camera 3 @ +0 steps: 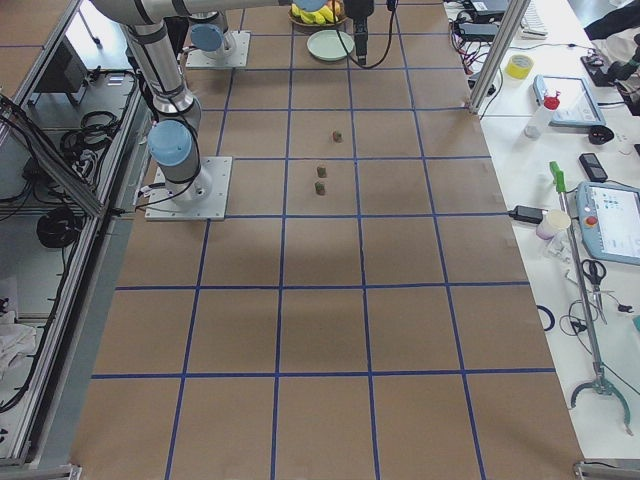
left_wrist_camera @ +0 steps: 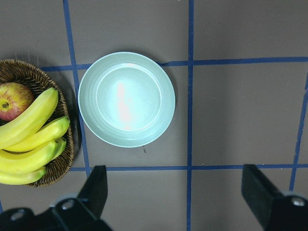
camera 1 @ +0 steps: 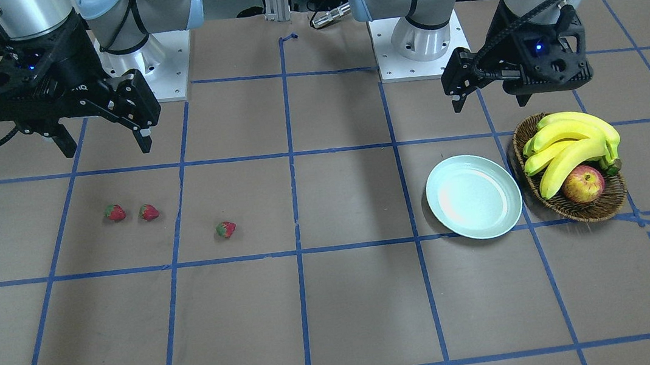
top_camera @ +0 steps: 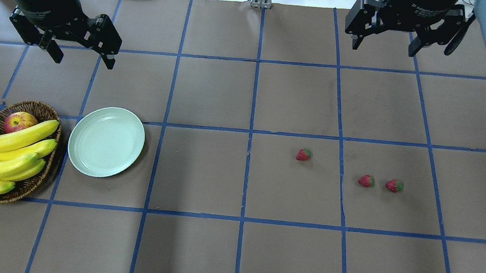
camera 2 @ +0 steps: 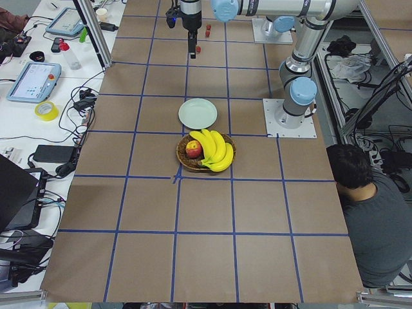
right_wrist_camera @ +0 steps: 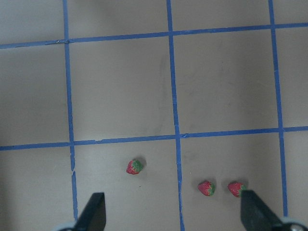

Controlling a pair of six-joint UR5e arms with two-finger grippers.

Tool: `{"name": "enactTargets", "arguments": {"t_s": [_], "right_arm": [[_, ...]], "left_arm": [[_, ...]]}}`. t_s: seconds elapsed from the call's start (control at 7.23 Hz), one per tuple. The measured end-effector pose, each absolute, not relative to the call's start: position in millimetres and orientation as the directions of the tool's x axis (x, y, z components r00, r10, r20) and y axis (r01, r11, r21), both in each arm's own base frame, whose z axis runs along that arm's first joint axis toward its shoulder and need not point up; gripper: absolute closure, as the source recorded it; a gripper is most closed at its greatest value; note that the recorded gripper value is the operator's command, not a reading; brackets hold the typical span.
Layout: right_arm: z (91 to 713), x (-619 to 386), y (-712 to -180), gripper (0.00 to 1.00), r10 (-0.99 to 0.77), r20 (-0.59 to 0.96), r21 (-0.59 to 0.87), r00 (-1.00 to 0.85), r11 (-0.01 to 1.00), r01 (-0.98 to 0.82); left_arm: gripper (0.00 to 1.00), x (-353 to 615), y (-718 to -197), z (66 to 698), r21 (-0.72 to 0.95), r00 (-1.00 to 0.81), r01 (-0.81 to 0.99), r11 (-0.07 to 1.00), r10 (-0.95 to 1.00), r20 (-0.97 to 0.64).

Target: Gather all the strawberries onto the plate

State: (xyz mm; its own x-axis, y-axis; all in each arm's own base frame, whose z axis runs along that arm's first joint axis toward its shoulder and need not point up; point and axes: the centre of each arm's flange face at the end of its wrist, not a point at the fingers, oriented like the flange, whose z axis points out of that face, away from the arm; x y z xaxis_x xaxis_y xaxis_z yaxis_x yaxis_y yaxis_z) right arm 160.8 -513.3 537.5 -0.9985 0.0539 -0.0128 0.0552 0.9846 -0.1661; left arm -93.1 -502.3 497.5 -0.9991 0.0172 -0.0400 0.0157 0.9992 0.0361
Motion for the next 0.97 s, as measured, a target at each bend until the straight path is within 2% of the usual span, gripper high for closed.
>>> {"name": "enactTargets", "arguments": {"t_s": [0.97], "right_arm": [[528.7,159.5,-510.3,0.00,0.055,-0.002,-0.115,-0.998,0.992,0.055]], "left_arm": [[0.00,-89.7,-502.2,496.7,0.038,-0.999,0.023,0.999,0.024,-0.044]]}}
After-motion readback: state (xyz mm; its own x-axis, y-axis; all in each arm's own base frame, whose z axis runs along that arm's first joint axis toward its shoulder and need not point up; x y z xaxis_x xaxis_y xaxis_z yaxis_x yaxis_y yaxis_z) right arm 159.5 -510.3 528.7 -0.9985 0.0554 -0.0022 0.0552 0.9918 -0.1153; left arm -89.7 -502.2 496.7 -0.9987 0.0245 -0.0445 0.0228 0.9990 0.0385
